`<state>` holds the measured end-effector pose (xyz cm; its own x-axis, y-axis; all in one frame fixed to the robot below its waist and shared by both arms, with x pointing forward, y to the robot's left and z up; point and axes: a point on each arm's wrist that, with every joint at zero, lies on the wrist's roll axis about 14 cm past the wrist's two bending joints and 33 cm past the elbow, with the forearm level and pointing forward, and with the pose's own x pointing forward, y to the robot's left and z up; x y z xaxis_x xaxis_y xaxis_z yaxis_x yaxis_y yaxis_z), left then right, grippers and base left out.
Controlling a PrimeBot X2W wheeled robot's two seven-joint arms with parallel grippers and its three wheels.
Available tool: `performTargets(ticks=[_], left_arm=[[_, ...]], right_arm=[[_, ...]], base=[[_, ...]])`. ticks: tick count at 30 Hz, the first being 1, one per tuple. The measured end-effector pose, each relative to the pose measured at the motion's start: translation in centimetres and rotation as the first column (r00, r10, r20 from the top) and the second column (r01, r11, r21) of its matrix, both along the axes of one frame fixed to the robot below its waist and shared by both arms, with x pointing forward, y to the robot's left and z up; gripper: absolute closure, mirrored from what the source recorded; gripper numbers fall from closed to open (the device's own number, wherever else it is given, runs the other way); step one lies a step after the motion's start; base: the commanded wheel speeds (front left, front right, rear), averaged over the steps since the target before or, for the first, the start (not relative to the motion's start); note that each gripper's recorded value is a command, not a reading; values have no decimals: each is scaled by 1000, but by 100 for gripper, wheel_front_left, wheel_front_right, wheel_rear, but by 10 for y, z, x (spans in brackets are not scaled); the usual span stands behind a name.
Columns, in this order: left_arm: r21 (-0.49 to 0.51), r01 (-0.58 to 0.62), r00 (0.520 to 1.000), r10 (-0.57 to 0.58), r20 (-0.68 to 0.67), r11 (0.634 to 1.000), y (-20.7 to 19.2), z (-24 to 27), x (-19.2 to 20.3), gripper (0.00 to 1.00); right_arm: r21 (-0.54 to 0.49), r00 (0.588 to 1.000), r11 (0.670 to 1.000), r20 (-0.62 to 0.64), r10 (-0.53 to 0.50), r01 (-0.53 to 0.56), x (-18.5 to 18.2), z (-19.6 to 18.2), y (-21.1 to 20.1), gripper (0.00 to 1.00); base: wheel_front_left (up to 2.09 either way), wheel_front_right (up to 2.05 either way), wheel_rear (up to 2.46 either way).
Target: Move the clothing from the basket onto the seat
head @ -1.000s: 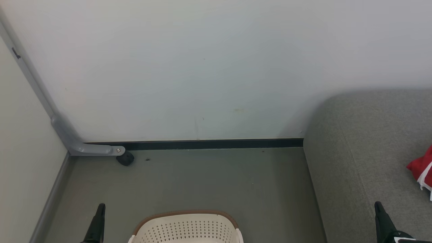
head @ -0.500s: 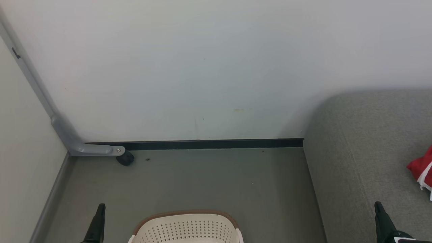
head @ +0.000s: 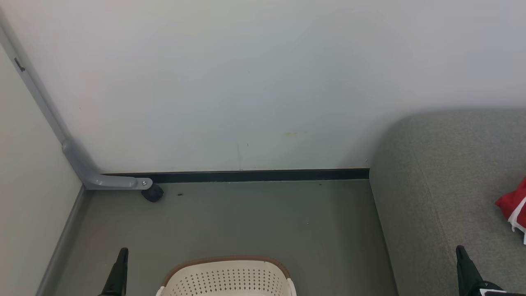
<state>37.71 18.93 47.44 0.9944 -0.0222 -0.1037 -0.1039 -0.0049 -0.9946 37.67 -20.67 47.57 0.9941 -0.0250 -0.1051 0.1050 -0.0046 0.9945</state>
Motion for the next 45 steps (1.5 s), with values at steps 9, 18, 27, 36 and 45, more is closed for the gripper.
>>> performTargets(ticks=[9, 18, 27, 36, 45], left_arm=[[0, 0, 1000, 0, 1, 1000, 0, 0, 0, 100], [0, 0, 1000, 0, 1, 1000, 0, 0, 0, 100], [0, 0, 1000, 0, 1, 1000, 0, 0, 0, 100], [0, 0, 1000, 0, 1, 1000, 0, 0, 0, 100], [0, 0, 1000, 0, 1, 1000, 0, 0, 0, 100]], right_arm=[[0, 1000, 1000, 0, 0, 0, 0, 0, 0, 100], [0, 1000, 1000, 0, 0, 0, 0, 0, 0, 100], [0, 1000, 1000, 0, 0, 0, 0, 0, 0, 100], [0, 1000, 1000, 0, 0, 0, 0, 0, 0, 100], [0, 1000, 1000, 0, 0, 0, 0, 0, 0, 100]], base=[[0, 0, 0], [0, 0, 0], [0, 0, 0], [0, 0, 0], [0, 0, 0]])
